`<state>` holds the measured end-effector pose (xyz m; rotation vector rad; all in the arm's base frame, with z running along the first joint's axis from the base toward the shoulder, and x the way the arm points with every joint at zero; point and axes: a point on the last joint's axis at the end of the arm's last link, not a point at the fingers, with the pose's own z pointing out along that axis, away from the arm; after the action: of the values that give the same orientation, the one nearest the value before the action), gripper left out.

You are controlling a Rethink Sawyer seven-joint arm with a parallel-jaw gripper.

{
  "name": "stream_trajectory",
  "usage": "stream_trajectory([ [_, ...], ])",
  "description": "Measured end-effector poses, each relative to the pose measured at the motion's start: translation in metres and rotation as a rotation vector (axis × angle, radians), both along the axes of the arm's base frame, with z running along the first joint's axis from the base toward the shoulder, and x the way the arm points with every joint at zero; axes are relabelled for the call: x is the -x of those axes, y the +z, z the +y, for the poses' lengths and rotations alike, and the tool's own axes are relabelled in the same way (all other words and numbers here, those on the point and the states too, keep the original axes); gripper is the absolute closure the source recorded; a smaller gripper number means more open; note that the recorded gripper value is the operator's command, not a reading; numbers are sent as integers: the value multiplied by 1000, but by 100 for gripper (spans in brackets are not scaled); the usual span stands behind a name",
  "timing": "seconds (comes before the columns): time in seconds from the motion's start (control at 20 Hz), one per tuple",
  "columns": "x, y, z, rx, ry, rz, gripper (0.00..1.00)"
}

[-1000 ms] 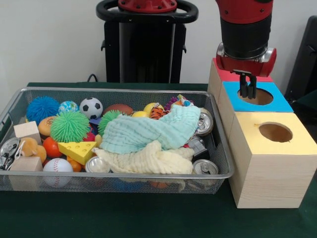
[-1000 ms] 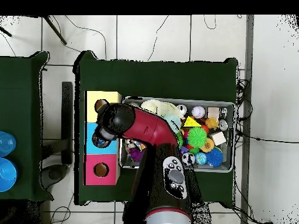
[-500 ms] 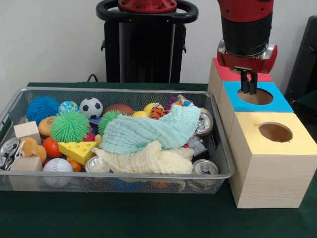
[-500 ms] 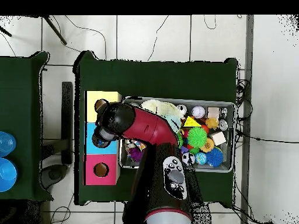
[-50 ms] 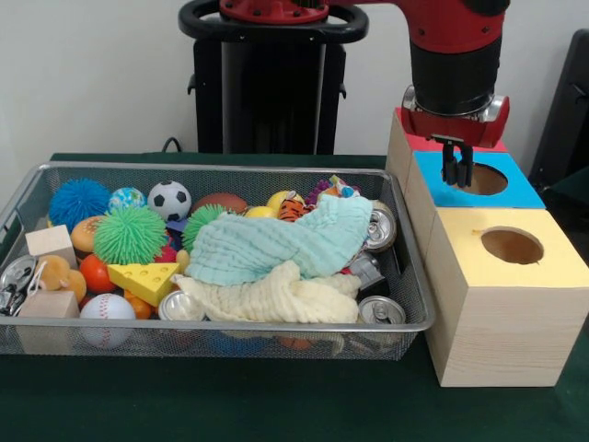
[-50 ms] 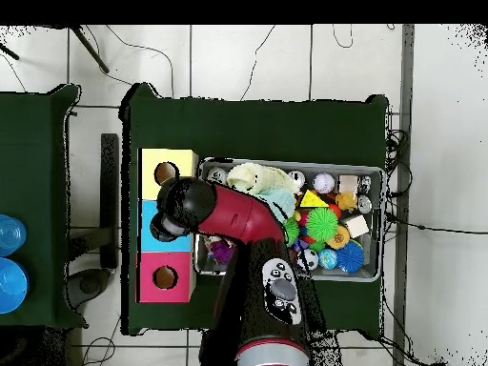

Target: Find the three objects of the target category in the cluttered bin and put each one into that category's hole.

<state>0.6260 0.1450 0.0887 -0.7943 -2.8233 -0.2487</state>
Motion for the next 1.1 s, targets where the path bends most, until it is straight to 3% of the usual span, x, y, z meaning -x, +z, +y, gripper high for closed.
stream_trajectory([
  [0.25,3,-6,0,28,15,-46,100],
  [1.1,5,-6,2,42,46,-64,100],
])
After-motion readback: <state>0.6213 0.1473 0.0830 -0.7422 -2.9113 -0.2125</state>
